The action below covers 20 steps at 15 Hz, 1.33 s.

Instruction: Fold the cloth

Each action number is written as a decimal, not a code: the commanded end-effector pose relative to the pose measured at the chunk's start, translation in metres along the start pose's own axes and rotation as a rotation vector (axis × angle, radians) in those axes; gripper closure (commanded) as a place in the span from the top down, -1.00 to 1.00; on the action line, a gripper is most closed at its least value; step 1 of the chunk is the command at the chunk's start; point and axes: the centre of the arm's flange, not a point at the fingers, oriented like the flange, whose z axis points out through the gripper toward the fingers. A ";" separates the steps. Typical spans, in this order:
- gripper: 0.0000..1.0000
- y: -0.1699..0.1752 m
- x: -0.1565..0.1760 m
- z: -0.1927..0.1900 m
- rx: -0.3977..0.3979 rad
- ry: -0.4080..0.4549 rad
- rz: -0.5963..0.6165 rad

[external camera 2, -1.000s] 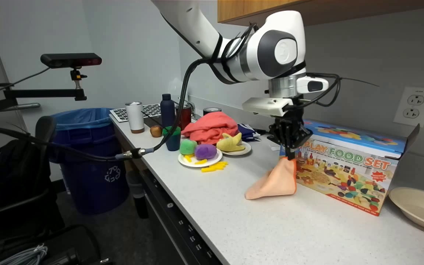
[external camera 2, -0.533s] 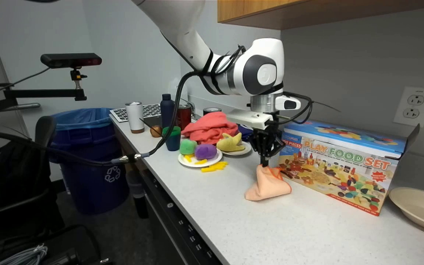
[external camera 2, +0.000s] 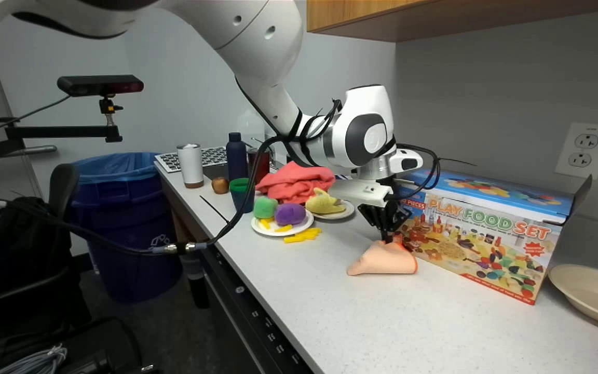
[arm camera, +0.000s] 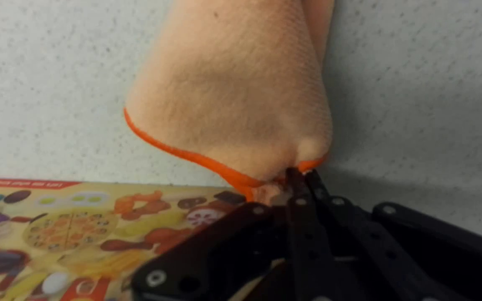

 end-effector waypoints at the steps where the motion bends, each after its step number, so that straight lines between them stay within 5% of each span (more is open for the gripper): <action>1: -0.99 0.011 0.022 0.000 -0.049 0.095 -0.025; 6: -0.99 0.021 0.020 0.007 -0.025 0.087 0.007; 7: -0.45 0.022 0.019 0.008 -0.021 0.080 0.004; 8: -0.43 0.021 0.020 0.008 -0.019 0.076 0.003; 17: 0.91 0.025 0.036 -0.049 -0.009 0.051 0.038; 20: 1.00 0.027 0.037 -0.078 -0.013 0.065 0.057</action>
